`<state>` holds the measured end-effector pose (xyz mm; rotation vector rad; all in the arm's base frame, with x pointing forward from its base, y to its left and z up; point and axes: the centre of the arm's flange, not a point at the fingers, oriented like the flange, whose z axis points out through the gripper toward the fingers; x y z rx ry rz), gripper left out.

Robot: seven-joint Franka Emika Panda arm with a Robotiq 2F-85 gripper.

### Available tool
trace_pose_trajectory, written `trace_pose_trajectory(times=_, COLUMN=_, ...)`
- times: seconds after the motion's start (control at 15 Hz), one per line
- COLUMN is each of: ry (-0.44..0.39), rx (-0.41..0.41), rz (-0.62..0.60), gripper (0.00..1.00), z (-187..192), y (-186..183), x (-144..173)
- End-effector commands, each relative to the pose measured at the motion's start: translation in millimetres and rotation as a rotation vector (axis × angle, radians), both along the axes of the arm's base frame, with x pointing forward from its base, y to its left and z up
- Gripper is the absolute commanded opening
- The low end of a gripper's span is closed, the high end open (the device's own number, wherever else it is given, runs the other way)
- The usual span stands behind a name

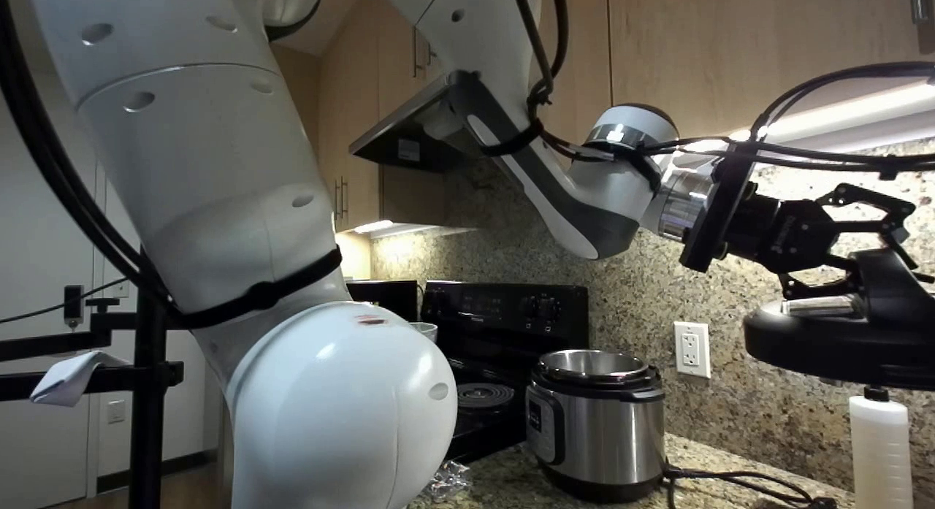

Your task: Uncover the cooker and put the lid on the counter

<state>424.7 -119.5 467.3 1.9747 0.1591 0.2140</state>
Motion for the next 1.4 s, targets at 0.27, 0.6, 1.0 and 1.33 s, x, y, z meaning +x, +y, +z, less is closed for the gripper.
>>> trace_pose_trajectory(times=0.27, ry=0.028, rx=0.017, rz=-0.034, gripper=0.04, z=-15.4, y=-15.3, x=-2.8)
trace_pose_trajectory(times=0.6, ry=0.062, rx=0.003, rz=-0.027, gripper=0.01, z=-34.2, y=-7.2, x=0.8)
trace_pose_trajectory(times=1.0, ry=0.123, rx=-0.021, rz=-0.026, gripper=0.01, z=-69.0, y=-38.4, x=15.3)
trace_pose_trajectory(times=1.33, ry=0.101, rx=-0.029, rz=-0.051, gripper=0.01, z=-57.8, y=-114.0, x=36.4)
